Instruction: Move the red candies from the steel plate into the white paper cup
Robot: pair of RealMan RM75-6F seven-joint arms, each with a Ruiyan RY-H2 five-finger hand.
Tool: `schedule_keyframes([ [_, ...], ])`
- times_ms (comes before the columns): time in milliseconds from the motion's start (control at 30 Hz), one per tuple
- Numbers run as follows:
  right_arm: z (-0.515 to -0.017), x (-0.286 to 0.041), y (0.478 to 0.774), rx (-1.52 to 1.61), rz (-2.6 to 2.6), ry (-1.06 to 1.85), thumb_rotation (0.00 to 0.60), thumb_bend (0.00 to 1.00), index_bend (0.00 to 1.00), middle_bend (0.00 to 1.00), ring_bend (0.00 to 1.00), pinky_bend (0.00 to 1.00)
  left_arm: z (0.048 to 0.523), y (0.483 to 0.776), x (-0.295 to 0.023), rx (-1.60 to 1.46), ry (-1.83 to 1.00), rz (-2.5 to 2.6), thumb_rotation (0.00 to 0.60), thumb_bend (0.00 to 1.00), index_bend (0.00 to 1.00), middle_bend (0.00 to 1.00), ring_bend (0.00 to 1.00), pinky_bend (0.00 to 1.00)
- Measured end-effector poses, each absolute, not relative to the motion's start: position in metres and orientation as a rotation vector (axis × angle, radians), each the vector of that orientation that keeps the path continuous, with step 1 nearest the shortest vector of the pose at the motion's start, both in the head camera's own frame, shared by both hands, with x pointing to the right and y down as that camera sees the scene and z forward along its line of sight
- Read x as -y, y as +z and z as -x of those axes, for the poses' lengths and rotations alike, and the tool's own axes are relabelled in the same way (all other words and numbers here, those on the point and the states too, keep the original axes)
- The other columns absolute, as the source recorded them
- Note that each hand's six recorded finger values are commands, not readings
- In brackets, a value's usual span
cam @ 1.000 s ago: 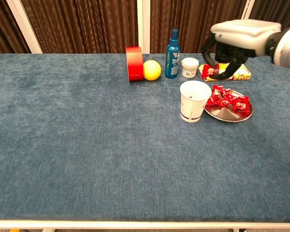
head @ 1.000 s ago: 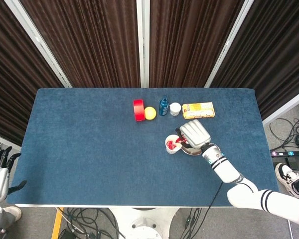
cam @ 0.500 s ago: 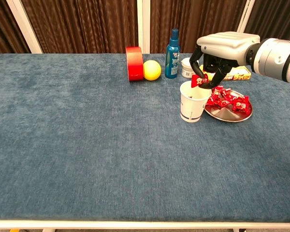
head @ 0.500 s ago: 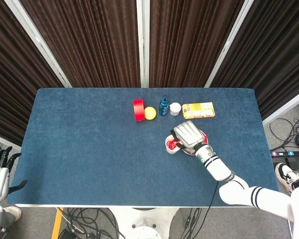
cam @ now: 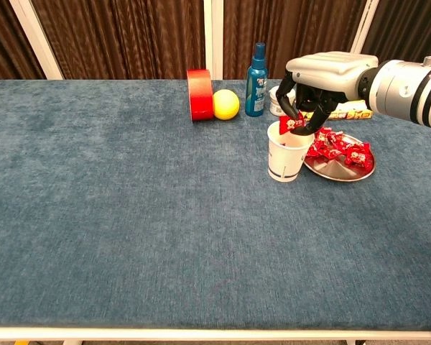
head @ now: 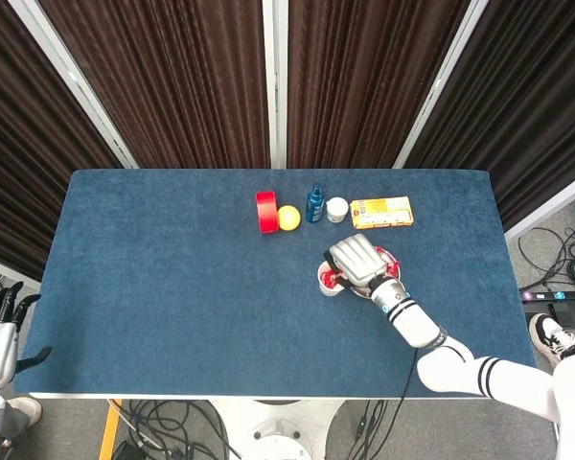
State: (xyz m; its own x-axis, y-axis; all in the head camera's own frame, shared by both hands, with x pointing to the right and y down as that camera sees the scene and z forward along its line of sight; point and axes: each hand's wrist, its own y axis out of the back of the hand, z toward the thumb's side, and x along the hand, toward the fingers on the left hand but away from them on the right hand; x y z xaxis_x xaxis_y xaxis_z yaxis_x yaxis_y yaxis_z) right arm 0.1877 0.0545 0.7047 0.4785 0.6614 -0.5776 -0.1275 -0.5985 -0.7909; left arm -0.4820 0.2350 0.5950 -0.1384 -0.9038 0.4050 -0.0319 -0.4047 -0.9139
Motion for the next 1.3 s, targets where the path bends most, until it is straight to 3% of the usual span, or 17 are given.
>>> schedule_keyframes([
  [433, -0.202, -0.044, 0.691, 0.525, 1.876, 1.210, 0.600, 0.12, 0.23, 0.98, 0.95, 1.00, 0.483, 0.594, -0.235, -1.097, -1.621, 1.437, 0.600, 0.00, 0.26, 0.15, 0.09, 0.13],
  [567, -0.224, -0.034, 0.690, 0.555, 1.833, 1.267, 0.600, 0.12, 0.31, 0.98, 0.95, 1.00, 0.482, 0.595, -0.235, -1.092, -1.619, 1.443, 0.600, 0.00, 0.26, 0.15, 0.09, 0.13],
  [700, -0.245, -0.032, 0.704, 0.525, 1.795, 1.357, 0.600, 0.12, 0.39, 0.98, 0.95, 1.00, 0.481, 0.596, -0.235, -1.089, -1.619, 1.447, 0.600, 0.00, 0.26, 0.15, 0.09, 0.13],
  [1033, -0.249, -0.047, 0.758, 0.393, 1.757, 1.458, 0.600, 0.20, 0.39, 0.98, 0.95, 1.00, 0.481, 0.594, -0.237, -1.087, -1.631, 1.440, 0.600, 0.00, 0.26, 0.15, 0.09, 0.13],
  [1300, -0.240, -0.049, 0.776, 0.361, 1.763, 1.468, 0.600, 0.21, 0.40, 0.98, 0.95, 1.00, 0.483, 0.595, -0.237, -1.087, -1.638, 1.438, 0.600, 0.00, 0.26, 0.15, 0.09, 0.13],
])
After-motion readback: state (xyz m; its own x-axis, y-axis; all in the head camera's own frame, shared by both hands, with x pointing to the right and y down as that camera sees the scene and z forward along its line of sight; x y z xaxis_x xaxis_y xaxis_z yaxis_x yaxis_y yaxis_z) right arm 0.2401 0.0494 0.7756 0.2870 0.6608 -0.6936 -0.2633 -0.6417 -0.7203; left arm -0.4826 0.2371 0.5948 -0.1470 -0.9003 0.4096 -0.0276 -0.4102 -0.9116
